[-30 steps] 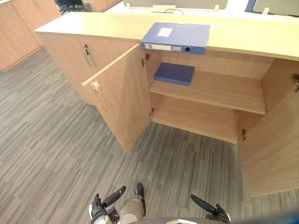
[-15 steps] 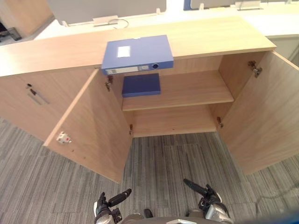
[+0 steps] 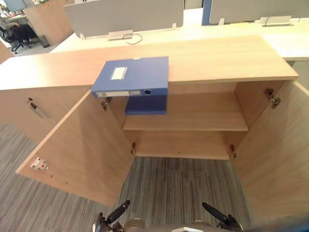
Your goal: Walk over to the cabinet, pick up the folder, carry it to the office cabinet, place the folder inside the office cabinet, then close the office cabinet door
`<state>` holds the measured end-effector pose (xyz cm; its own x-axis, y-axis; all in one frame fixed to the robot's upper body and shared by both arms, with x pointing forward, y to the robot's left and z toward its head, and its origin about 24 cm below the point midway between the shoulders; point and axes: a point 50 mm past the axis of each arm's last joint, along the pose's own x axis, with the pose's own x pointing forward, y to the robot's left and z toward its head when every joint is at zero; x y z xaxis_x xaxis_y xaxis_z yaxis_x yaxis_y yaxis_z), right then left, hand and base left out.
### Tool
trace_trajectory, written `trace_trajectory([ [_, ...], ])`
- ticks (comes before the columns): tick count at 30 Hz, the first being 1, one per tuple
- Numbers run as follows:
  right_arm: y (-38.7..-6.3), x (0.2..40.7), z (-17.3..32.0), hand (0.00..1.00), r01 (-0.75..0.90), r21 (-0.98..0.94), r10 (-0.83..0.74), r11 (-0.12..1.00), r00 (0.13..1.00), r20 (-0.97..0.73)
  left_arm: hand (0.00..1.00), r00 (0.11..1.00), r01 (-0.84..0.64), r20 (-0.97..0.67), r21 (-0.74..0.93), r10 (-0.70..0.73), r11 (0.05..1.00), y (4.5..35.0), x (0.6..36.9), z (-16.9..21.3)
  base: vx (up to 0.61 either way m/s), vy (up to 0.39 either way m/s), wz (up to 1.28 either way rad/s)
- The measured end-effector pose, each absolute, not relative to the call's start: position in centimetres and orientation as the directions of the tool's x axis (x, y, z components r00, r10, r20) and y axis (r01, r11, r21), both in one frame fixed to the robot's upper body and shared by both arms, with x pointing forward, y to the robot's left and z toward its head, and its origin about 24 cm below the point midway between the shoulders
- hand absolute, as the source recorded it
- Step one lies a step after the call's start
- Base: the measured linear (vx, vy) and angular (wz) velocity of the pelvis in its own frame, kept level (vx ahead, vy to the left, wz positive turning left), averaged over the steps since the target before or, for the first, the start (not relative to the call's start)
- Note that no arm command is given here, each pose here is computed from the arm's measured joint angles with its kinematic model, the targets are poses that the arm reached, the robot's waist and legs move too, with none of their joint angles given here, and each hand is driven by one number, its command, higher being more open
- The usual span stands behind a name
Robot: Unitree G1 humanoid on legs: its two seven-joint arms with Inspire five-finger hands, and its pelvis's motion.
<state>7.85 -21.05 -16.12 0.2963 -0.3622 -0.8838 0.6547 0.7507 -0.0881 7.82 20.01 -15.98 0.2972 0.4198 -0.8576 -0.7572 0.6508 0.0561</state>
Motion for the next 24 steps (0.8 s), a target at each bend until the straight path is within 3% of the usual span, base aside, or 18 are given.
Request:
trace_trajectory([
  [9,-21.1,9.0,-15.7,1.0,0.648,-0.071,-0.368,0.758,0.335,-0.868,1.0,0.357,-0.691,-0.838,0.061,0.413,0.721,19.8,8.7,-15.6,0.32,0.088,-0.13],
  [18,-17.8,11.5,-15.4,1.0,0.587,0.036,-0.272,0.809,0.427,-0.862,1.0,0.386,-0.613,-0.839,0.079,0.385,0.786,19.5,9.2,-15.7,0.24,0.14,-0.25],
  [24,-17.7,12.0,-15.3,1.0,0.587,0.045,-0.273,0.809,0.441,-0.855,1.0,0.422,-0.548,-0.83,0.085,0.363,0.832,19.6,9.6,-15.6,0.01,-0.113,0.06],
])
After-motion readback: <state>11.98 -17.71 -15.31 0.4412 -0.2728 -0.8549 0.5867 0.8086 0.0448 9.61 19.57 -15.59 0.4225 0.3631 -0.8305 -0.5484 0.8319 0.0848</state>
